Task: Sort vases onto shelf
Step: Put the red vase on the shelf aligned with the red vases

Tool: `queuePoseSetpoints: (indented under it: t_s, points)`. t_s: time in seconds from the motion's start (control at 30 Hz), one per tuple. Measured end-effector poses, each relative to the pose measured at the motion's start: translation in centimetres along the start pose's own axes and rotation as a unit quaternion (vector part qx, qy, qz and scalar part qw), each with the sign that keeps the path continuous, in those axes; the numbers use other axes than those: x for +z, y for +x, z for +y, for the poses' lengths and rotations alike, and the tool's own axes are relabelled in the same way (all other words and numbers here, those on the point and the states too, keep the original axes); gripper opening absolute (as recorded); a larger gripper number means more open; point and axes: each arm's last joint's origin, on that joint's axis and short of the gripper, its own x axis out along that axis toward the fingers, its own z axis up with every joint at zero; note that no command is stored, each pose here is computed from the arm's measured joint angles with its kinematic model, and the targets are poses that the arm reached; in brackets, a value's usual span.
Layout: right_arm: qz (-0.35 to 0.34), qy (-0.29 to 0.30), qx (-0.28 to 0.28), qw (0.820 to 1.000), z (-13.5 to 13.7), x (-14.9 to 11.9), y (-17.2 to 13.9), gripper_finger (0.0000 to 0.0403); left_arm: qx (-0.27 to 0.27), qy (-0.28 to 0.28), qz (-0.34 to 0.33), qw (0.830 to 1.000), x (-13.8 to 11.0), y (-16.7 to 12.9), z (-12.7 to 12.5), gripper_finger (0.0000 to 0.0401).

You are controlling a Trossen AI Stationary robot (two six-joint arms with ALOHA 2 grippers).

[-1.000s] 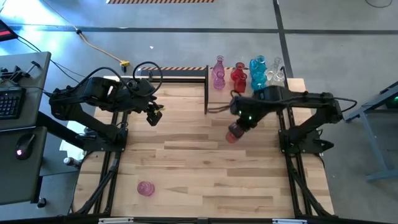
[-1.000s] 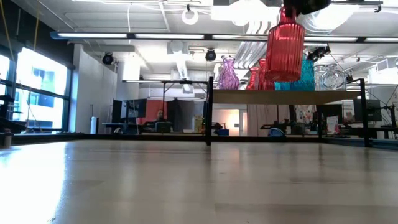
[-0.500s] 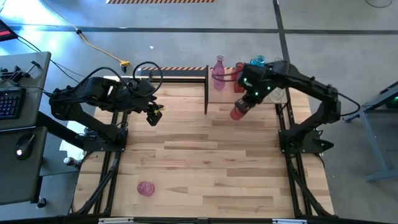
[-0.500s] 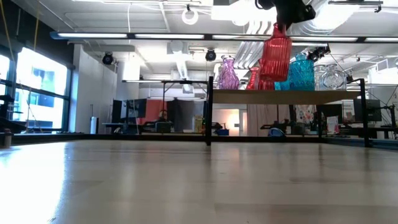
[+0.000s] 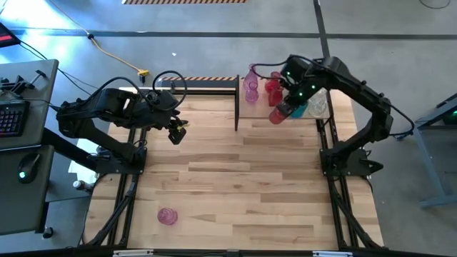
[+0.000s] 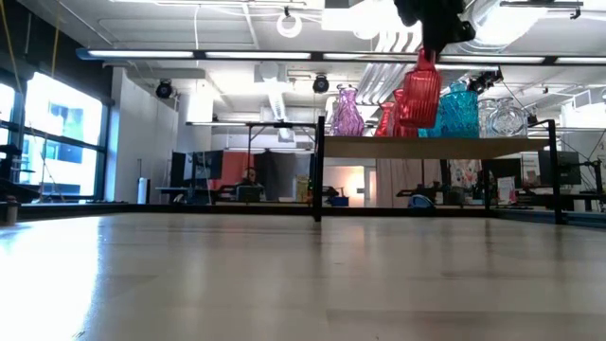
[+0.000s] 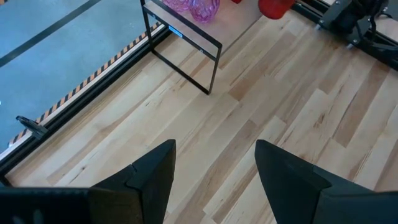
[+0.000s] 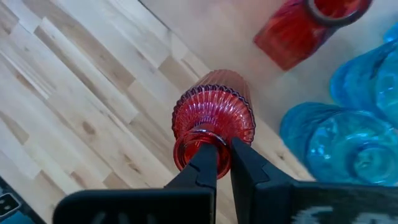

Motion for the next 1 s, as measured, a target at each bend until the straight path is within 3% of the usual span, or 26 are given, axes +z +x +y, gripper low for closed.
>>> queuePoseSetpoints:
  t_s: [0.43,1.0]
  points:
    - [0.003,-0.037,-0.01,0.999,-1.5,1.4,0.9,0.0,0.0,0.0,0.0,1.0,0.0,0.0,0.0,0.0211]
    - [-0.011,-0.029,-0.017,0.999,-2.5,2.5,1.4,0.0,0.0,0.0,0.0,1.0,0.0,0.0,0.0,0.0211]
